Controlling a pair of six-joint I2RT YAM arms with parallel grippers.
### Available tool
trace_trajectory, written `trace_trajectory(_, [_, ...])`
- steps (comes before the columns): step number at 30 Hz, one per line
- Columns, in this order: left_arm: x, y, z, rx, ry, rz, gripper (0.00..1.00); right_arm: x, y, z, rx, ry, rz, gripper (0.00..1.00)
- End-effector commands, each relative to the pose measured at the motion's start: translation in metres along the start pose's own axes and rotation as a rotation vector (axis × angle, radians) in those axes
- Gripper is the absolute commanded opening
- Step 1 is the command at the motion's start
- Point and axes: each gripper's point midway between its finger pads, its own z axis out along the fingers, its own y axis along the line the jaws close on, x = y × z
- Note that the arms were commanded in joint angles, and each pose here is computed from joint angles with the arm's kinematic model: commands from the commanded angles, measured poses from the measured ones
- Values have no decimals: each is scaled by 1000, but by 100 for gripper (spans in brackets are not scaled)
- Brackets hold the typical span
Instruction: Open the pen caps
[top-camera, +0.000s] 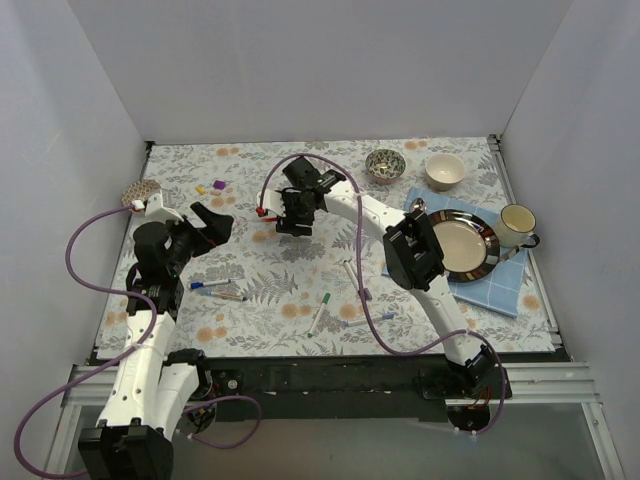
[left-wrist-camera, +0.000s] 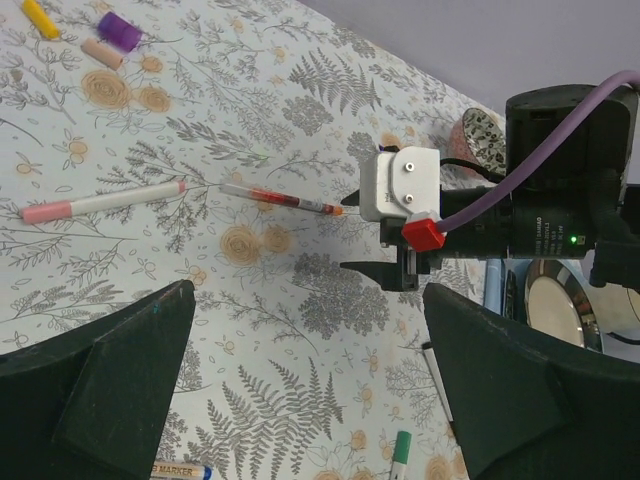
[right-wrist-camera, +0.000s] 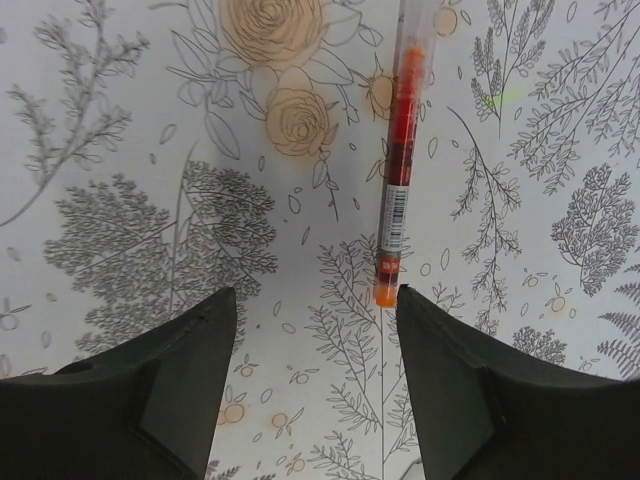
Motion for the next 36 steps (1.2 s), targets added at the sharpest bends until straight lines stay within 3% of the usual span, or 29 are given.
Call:
trace_trajectory(1, [-10, 7, 2, -56, -23, -12, 98, -1, -34, 3, 107, 4, -29, 72])
trace_trajectory(16, [-15, 21, 3, -124, -44, -41, 98, 14, -51, 35, 144, -41, 125, 69])
trace_trajectory(19, [-18, 21, 1, -123, -54, -40, 98, 17, -50, 35, 126, -51, 158, 59])
trace_trajectory(23, [-22, 23, 0, -129, -66, -41, 98, 23, -43, 35, 73, -63, 176, 33])
trace_trajectory(26, [-21, 24, 0, -124, -62, -43, 98, 30, -29, 36, 19, -37, 178, 21])
trace_trajectory(30, [-21, 23, 1, -113, -57, -45, 98, 41, -5, 36, -66, -6, 192, 9])
trace_trajectory(36, [-20, 23, 1, -105, -54, -45, 98, 54, 26, 19, -138, 52, 221, 1])
